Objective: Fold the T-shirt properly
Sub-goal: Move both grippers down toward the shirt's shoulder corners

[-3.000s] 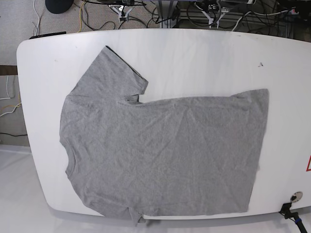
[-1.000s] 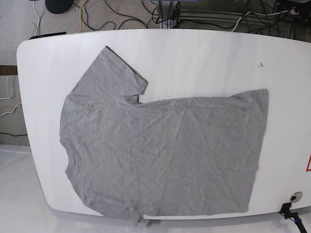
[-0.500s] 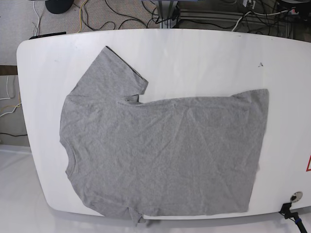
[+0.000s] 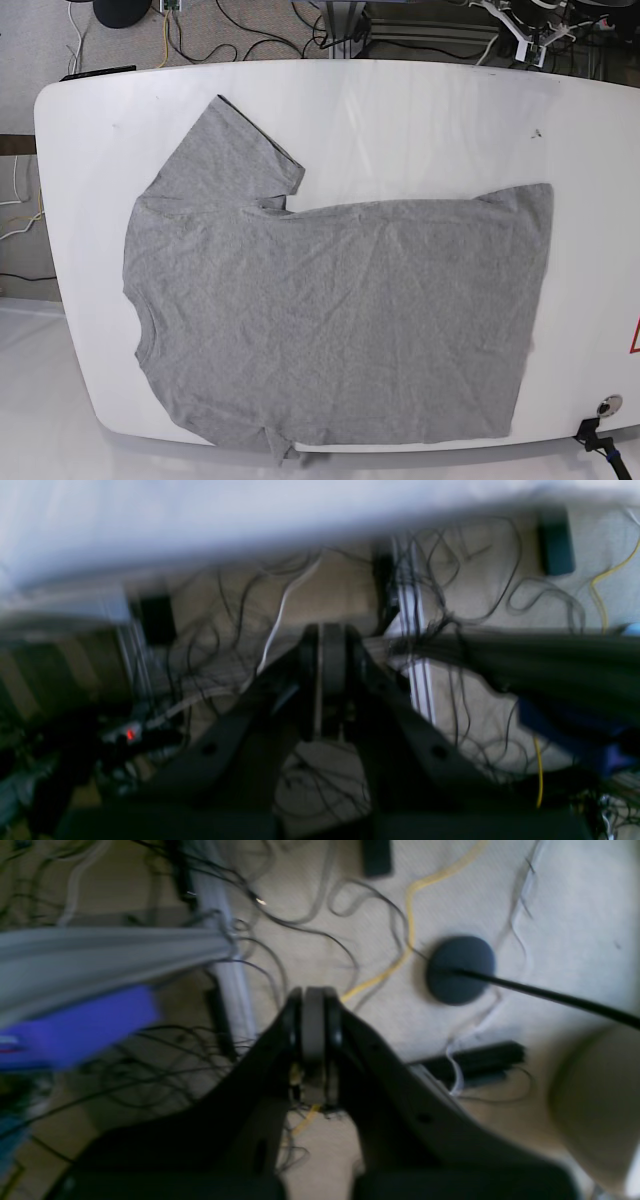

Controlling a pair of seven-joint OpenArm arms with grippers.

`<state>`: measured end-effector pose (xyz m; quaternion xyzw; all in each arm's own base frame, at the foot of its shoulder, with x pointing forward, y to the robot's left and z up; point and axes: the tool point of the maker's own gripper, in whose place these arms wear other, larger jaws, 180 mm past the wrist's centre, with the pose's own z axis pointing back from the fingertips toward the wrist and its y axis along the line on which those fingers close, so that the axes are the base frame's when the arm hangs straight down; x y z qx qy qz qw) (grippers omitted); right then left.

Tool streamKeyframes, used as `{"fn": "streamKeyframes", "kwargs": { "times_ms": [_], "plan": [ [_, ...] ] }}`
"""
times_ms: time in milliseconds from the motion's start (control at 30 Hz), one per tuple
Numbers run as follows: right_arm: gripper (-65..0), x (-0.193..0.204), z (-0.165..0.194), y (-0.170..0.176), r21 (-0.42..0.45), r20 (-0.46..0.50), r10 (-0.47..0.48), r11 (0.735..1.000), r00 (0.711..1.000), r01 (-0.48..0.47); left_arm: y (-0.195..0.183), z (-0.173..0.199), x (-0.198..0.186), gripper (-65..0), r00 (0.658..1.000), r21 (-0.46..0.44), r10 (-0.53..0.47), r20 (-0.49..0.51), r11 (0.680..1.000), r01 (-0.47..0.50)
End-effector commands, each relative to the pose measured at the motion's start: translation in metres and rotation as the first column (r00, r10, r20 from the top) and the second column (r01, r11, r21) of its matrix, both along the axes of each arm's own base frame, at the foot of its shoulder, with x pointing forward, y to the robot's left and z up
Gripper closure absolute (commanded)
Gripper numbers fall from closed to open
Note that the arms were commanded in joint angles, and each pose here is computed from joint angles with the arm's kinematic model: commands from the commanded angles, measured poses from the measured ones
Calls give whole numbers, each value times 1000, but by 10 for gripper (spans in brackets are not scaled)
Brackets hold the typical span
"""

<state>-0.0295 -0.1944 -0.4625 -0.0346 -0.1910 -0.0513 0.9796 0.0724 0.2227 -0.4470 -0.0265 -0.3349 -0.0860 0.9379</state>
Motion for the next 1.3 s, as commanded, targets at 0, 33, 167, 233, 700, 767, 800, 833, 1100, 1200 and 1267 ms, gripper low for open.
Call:
{"fn": "streamKeyframes", "kwargs": {
  "times_ms": [0,33,167,233,700,767,800,833,1100,1200,1267],
  "plan": [
    [0,-1,9,1,-20,-11,10,1000,1000,-11,4,19,12,0,1000,13,-2,31,1000,1],
    [0,3,14,3,-22,-3,12,1000,1000,-12,5,28,18,0,999,18,-4,47,1000,3],
    [0,22,34,10,-36,48,21,999,999,-20,12,68,40,0,992,37,5,123,999,-9],
    [0,32,44,12,-42,81,24,999,996,-21,14,86,45,0,987,53,2,159,999,-10],
    [0,77,111,13,-97,247,48,995,968,-24,15,110,62,0,981,124,-40,192,992,17],
    [0,80,116,12,-103,253,54,994,966,-28,15,112,62,0,979,123,-39,198,992,15],
    [0,83,120,9,-110,264,57,994,963,-28,14,112,63,0,980,122,-46,196,992,22],
    [0,84,122,8,-112,267,59,993,962,-29,14,112,62,0,980,121,-44,193,992,20],
    [0,108,142,-7,-158,320,76,987,944,-26,10,112,63,0,981,118,-56,183,992,34],
    [0,117,144,-11,-160,339,77,987,938,-23,10,113,64,0,981,122,-62,182,992,40],
    [0,123,145,-9,-151,354,98,988,930,-46,8,116,67,0,978,125,-70,195,991,46]
  ]
}}
